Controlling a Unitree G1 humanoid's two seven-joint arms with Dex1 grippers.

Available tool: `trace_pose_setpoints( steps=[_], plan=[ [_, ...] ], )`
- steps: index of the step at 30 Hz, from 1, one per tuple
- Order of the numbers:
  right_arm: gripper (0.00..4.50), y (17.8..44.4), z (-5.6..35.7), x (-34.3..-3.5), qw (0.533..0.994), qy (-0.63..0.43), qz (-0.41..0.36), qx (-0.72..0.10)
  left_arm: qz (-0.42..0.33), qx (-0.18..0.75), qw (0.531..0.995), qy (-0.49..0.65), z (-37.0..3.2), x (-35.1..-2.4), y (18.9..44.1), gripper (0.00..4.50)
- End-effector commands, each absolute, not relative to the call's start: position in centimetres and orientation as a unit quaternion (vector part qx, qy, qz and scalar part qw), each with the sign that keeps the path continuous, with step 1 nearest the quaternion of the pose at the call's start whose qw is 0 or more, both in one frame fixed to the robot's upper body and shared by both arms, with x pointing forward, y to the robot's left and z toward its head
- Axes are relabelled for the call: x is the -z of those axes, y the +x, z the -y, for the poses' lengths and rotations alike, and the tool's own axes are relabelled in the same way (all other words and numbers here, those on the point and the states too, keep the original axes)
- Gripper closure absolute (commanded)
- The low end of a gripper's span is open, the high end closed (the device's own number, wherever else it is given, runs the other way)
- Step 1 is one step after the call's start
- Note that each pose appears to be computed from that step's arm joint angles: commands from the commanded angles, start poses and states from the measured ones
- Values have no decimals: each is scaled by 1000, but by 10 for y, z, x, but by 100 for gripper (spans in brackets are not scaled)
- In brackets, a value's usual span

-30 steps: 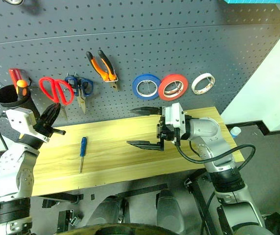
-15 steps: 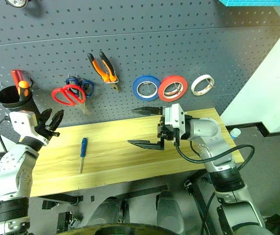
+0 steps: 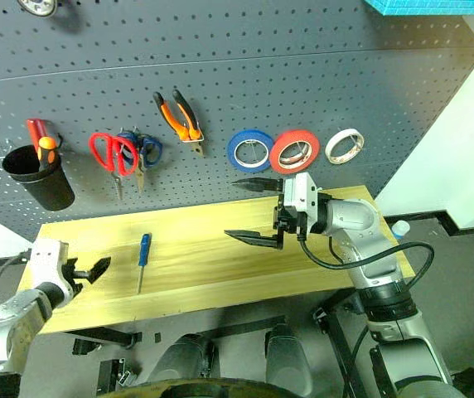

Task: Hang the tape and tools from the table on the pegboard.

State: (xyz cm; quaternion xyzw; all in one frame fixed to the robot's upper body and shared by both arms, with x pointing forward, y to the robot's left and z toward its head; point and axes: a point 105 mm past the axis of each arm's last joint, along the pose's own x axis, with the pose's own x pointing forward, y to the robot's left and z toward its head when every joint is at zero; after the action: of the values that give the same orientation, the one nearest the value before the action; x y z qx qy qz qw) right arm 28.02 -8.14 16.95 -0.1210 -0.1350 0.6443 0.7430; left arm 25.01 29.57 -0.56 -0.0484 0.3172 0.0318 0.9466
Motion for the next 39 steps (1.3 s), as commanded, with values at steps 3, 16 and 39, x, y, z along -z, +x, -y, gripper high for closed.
trace_pose_setpoints(
  steps=[3, 16, 39],
  plan=[
    [0, 279, 80, -181, 736, -132, 160, -644, -359, -54, 929, -72, -265, 6, 280, 4],
    [0, 277, 87, -177, 751, -136, 153, -628, -422, -92, 899, -72, -260, 25, 325, 4],
    [0, 266, 111, -138, 728, -151, 27, -668, -450, -71, 885, -97, -251, 42, 335, 331]
  ],
)
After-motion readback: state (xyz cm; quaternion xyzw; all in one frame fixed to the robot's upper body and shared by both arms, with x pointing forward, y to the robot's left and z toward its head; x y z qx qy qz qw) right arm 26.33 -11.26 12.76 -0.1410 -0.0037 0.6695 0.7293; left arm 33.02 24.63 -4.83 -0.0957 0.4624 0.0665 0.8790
